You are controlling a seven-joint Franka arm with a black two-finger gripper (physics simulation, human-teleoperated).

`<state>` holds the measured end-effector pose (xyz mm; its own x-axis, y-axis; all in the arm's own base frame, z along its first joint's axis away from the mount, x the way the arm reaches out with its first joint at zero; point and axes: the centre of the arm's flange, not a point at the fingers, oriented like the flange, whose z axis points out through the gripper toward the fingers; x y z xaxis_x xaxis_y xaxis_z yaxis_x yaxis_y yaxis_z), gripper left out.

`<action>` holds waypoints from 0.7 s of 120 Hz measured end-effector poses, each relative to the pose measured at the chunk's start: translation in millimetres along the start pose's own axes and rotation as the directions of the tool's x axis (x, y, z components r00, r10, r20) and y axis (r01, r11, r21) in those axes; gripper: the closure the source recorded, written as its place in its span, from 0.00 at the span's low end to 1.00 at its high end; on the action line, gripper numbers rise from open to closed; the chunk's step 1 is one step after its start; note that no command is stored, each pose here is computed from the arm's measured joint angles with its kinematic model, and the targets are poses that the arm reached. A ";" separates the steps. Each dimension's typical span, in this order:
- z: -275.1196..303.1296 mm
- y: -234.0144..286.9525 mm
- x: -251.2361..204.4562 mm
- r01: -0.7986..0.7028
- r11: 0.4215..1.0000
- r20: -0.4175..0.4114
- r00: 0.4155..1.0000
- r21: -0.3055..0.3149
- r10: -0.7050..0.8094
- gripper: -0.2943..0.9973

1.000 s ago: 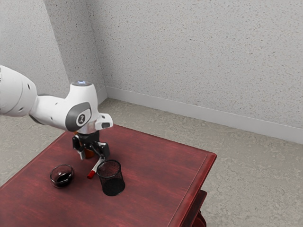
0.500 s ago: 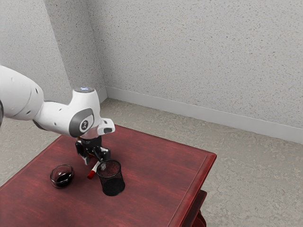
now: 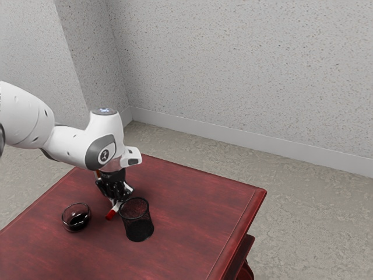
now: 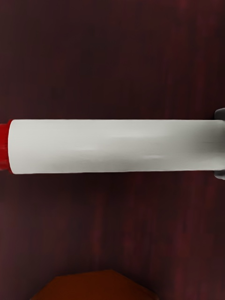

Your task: Put the marker into the pen holder.

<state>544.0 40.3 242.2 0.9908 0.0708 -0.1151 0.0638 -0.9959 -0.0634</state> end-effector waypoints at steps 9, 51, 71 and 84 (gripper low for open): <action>0.5 0.6 0.1 0.002 1.000 0.000 1.000 0.002 -0.002 0.79; -17.6 5.3 5.1 0.005 1.000 -0.036 0.999 0.011 -0.004 0.84; -40.2 16.7 16.7 -0.011 1.000 -0.084 0.996 0.011 0.012 0.84; -58.8 26.0 25.1 -0.027 1.000 -0.122 0.992 0.011 0.028 0.84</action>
<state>577.5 12.9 295.9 0.9993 0.0360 0.0046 0.0362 -0.9968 -0.0710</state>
